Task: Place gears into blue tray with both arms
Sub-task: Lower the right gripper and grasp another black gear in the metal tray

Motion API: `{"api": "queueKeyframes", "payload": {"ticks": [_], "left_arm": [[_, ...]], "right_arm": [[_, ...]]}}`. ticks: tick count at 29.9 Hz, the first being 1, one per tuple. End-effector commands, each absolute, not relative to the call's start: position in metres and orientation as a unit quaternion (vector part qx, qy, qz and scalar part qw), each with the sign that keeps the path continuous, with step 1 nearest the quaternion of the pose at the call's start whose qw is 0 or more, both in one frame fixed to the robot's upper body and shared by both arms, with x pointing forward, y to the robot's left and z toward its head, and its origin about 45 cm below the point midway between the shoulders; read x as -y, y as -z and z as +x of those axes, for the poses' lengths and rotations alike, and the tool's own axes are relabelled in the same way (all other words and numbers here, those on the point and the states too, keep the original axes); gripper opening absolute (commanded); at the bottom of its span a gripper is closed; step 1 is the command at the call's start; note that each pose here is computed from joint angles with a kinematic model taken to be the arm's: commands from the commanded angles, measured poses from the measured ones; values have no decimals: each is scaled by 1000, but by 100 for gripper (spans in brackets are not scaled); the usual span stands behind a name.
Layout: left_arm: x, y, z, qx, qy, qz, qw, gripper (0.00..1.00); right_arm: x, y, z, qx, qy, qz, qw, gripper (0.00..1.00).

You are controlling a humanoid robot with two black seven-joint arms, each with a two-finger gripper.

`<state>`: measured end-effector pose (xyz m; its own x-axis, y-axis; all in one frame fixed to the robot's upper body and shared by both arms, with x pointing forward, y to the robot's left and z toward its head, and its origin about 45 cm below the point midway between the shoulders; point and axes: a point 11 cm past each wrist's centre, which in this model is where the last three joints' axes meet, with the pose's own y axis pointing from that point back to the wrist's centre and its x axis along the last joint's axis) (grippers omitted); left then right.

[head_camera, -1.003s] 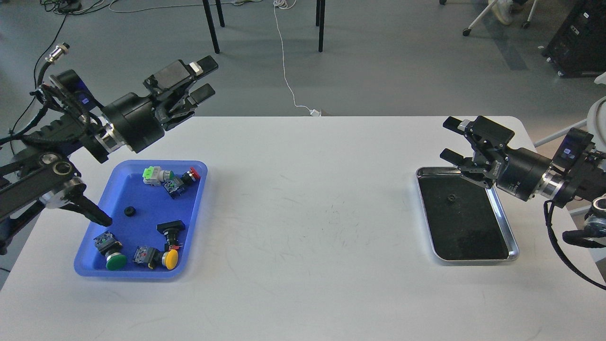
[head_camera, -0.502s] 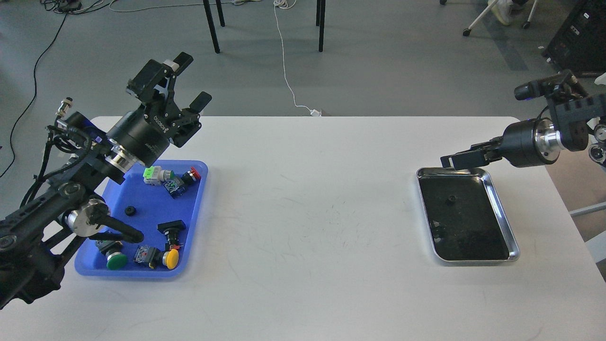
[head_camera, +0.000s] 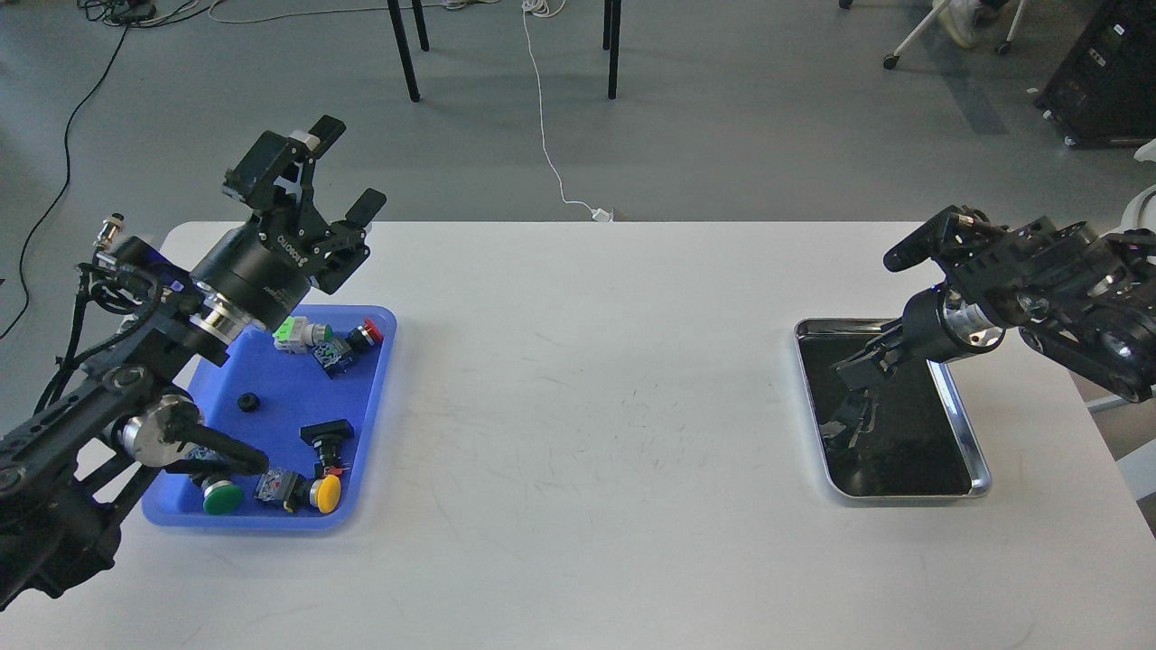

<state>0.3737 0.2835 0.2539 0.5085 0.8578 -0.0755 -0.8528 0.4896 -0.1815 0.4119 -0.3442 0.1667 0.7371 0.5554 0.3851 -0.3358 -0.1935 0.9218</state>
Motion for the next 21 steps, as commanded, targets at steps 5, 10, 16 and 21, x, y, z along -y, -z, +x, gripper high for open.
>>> {"api": "queueKeyframes", "payload": {"ticks": [5,10,16,21], "left_arm": [[-283,-255,374,14,-497,-100,862,98],[-285,-254,373,13,-498,-98,862,98],[-286,-254,373,13,-498,-98,861,98],[-286,-254,373,13,-498,-98,861,98]], "right_arm": [[343,-153,415,-69,-370,682,627,90],[333,-146,420,-70,-374,680,628,77],[337,-144,416,-72,-368,680,630,75],[345,-145,414,-71,-364,678,635,75]]}}
